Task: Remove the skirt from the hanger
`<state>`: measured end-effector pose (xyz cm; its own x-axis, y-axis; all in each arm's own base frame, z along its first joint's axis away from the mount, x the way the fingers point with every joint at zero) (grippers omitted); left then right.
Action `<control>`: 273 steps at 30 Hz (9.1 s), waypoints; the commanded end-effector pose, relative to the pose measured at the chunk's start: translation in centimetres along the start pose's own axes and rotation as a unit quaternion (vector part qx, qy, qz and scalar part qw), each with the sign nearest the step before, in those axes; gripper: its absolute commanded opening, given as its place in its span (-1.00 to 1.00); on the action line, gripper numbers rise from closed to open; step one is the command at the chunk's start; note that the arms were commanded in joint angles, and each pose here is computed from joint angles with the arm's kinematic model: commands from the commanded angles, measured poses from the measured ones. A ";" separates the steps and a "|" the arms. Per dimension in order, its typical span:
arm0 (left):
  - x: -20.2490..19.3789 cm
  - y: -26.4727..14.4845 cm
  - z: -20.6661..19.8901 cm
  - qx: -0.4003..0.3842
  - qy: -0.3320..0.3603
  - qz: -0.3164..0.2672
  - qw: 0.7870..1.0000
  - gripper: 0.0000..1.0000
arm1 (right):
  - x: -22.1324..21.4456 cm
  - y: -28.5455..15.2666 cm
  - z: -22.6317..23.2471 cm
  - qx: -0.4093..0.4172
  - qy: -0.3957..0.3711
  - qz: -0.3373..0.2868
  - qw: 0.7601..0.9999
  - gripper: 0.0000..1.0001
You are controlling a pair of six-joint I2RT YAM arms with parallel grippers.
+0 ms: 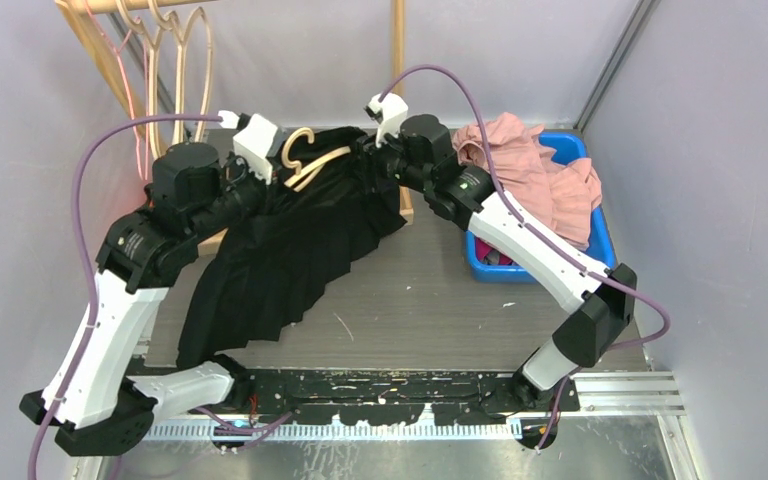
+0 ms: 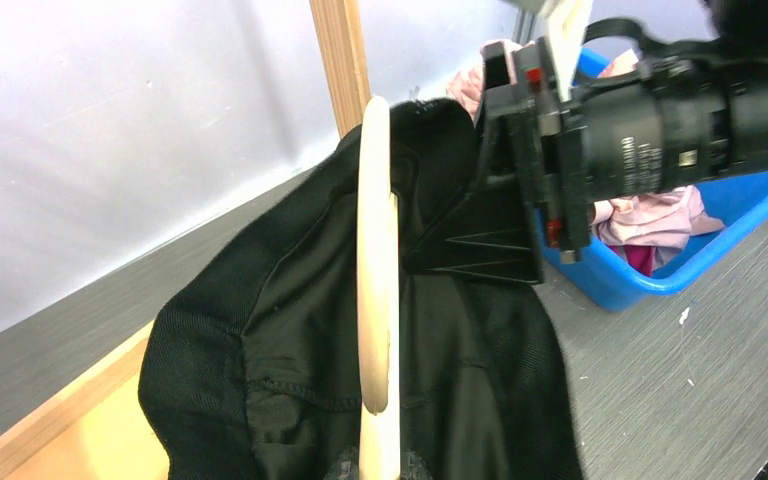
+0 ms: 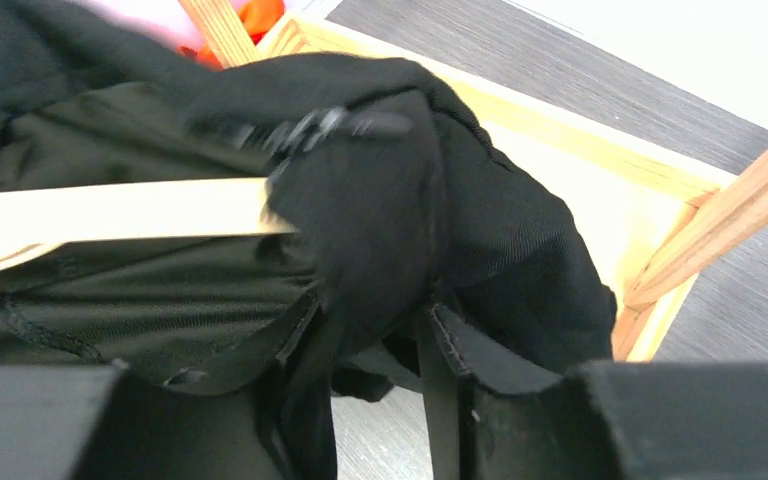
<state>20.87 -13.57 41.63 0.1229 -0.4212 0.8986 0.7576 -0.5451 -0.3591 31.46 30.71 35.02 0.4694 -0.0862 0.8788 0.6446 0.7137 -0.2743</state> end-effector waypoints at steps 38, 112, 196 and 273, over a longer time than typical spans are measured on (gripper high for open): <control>-0.7 12.2 0.5 0.035 0.039 -0.004 0.999 -1.00 | 6.7 -3.9 5.5 0.076 0.036 -0.067 0.994 -0.88; 7.8 0.2 0.3 0.103 0.096 -0.440 0.887 -1.00 | 9.2 -2.9 7.9 0.120 0.040 -0.044 0.991 -0.86; 11.1 10.5 5.4 0.236 0.112 -0.404 0.877 -1.00 | 12.4 -10.6 11.8 0.247 0.039 -0.057 0.966 -0.83; -1.2 -20.6 -4.3 -0.011 0.079 -0.305 0.949 -1.00 | 7.9 5.4 -3.0 0.133 0.159 0.006 0.978 -0.86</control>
<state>7.66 -5.44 40.98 -0.1344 -0.3264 0.9356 0.7914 -0.6036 -0.0969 30.07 37.71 39.96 0.7779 0.0244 0.6279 0.1023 0.9810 -0.1649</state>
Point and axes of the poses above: each gripper's point midway between its finger pads, its own y axis out along the fingers, its own z axis along the line the jaws close on, x = y × z, the point moved 5 cm from there along -y, back along the fingers, and after that the axes turned 12 degrees about y, right-handed, at the moved point
